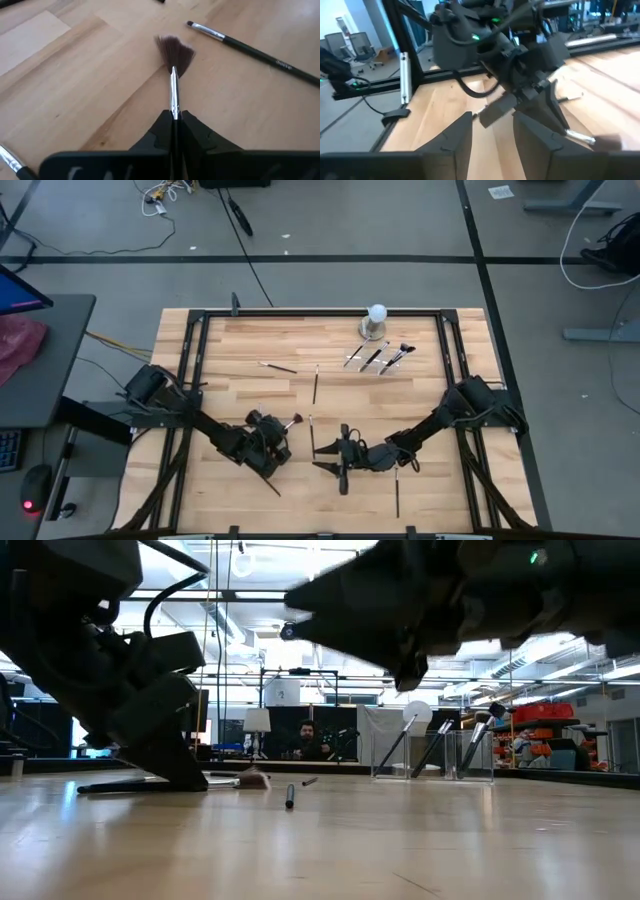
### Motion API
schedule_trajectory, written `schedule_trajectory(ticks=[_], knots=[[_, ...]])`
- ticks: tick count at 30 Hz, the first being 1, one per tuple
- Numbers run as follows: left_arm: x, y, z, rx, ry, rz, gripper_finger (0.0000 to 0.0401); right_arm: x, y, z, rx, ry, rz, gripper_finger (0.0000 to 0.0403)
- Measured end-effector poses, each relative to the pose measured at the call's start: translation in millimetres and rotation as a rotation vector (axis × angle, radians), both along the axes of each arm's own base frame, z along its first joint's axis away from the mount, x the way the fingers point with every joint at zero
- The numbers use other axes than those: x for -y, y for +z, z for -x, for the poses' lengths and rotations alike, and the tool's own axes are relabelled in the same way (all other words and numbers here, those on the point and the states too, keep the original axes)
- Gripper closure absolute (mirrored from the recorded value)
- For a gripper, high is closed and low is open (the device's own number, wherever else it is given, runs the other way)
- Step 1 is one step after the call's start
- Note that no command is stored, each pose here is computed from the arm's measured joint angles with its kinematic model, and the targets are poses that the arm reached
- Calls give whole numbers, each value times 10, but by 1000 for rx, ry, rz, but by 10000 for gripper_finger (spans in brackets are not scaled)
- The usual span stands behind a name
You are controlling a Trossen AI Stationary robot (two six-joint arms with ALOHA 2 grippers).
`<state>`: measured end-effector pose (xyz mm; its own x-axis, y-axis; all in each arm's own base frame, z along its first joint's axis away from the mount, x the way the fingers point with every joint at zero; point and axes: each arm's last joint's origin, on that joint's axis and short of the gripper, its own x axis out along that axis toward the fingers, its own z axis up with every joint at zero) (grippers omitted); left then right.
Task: Put items in baskets/containers
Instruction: Put the highlighter brush into the transparent organizer
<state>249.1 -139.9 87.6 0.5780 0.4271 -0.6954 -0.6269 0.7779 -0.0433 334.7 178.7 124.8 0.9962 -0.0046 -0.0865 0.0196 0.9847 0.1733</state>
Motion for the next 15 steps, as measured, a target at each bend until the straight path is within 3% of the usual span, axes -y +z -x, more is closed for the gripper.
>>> schedule_trajectory(ticks=[5,9,15], knots=[[-10,195,20,-36,-107,12,382,-39,134,57,-37,10,23,256],[-48,334,3,-35,-178,-37,382,-54,199,130,-132,14,20,256],[-109,452,-92,12,-237,-106,382,-58,124,202,-261,-15,-60,256]])
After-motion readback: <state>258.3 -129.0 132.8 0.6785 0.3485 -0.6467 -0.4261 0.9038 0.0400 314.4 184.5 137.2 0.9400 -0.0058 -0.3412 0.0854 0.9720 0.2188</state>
